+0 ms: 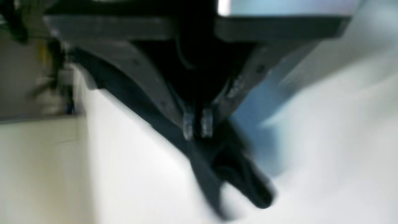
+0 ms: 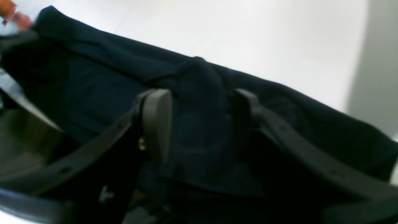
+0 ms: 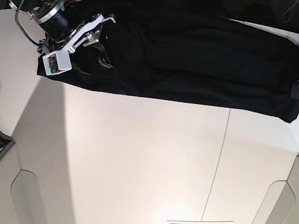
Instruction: Fold the T-shirt properly
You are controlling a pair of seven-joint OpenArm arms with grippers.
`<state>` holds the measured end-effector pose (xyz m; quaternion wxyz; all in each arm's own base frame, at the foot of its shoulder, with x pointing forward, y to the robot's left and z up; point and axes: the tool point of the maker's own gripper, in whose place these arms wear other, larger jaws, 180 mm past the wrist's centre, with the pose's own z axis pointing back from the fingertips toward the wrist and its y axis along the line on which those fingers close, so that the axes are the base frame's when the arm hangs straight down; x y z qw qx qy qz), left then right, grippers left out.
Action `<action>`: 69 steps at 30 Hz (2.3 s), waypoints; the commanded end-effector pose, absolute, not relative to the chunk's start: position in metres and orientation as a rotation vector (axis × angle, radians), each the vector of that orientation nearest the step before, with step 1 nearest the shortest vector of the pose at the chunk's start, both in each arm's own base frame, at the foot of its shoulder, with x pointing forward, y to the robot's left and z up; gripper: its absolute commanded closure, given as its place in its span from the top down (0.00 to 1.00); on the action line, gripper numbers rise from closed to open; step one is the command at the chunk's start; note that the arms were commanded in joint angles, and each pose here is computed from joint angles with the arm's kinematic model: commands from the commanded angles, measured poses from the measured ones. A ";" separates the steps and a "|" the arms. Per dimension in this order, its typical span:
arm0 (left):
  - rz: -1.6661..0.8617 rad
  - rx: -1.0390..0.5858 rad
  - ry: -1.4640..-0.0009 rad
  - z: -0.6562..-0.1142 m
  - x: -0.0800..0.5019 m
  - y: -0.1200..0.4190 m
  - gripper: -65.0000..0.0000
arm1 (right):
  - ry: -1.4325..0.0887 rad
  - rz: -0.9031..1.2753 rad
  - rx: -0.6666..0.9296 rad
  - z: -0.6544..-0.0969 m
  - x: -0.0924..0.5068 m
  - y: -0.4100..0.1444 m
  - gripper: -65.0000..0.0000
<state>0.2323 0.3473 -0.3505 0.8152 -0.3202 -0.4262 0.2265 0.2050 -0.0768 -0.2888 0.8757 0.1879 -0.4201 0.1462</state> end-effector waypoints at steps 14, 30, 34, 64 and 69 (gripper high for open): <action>0.218 -0.911 -0.844 -0.336 0.236 0.217 0.00 | -0.898 0.163 0.072 -0.286 0.212 -0.170 0.48; -0.006 -1.233 -0.658 -0.334 0.220 0.056 0.00 | -0.787 0.021 0.003 -0.325 0.198 -0.243 0.48; 0.003 -1.241 -0.666 -0.333 0.221 0.054 0.00 | -0.785 0.002 0.039 -0.330 0.198 -0.241 0.48; -0.019 -1.231 -0.734 -0.317 0.229 0.058 0.49 | -0.788 -0.088 0.167 -0.361 0.216 -0.241 0.63; -0.019 -1.231 -0.733 -0.317 0.228 0.058 0.49 | -0.740 -0.170 0.320 -0.391 0.227 -0.231 0.63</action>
